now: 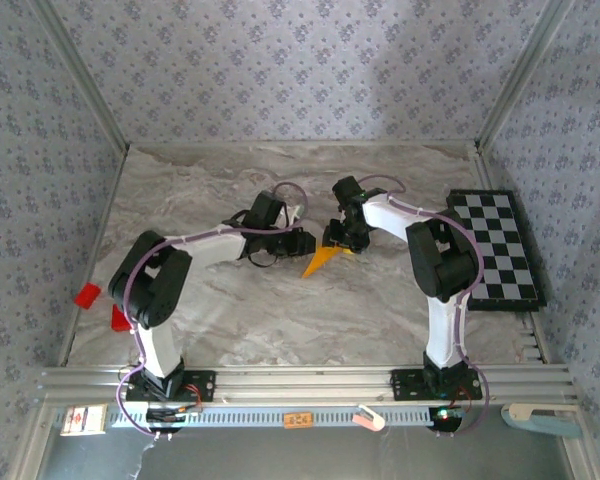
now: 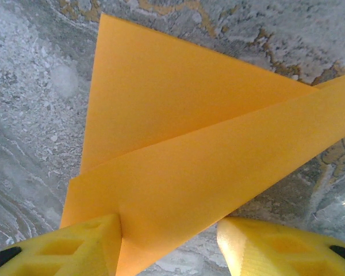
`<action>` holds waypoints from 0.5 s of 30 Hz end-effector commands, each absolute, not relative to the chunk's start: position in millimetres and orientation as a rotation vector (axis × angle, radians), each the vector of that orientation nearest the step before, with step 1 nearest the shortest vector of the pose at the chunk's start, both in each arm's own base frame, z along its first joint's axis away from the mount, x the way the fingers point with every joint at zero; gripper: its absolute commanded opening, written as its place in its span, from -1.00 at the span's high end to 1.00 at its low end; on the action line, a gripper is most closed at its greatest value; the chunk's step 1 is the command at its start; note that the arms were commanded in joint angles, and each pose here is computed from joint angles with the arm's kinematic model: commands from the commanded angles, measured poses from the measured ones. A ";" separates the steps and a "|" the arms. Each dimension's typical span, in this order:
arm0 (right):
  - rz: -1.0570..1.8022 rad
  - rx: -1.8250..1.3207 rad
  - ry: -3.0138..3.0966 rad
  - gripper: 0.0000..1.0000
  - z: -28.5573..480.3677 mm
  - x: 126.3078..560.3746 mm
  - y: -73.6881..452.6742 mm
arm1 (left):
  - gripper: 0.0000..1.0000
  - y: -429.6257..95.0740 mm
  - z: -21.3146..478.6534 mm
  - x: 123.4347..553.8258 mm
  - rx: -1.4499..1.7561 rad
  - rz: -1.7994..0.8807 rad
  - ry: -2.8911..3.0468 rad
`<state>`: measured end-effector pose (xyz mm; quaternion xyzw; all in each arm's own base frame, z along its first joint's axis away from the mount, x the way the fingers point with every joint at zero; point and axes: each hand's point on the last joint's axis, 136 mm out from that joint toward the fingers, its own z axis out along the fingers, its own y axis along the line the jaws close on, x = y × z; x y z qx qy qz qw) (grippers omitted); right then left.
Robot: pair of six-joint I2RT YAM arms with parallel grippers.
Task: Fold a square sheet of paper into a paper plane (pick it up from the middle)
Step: Fold the wing for the fifth time at the center of the table.
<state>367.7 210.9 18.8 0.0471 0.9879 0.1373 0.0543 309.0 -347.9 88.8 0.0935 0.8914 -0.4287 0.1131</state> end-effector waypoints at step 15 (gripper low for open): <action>0.188 0.188 3.130 -0.07 -36.9 344.3 183.9 | 0.69 -363.2 60.3 301.6 0.288 -1.298 2.713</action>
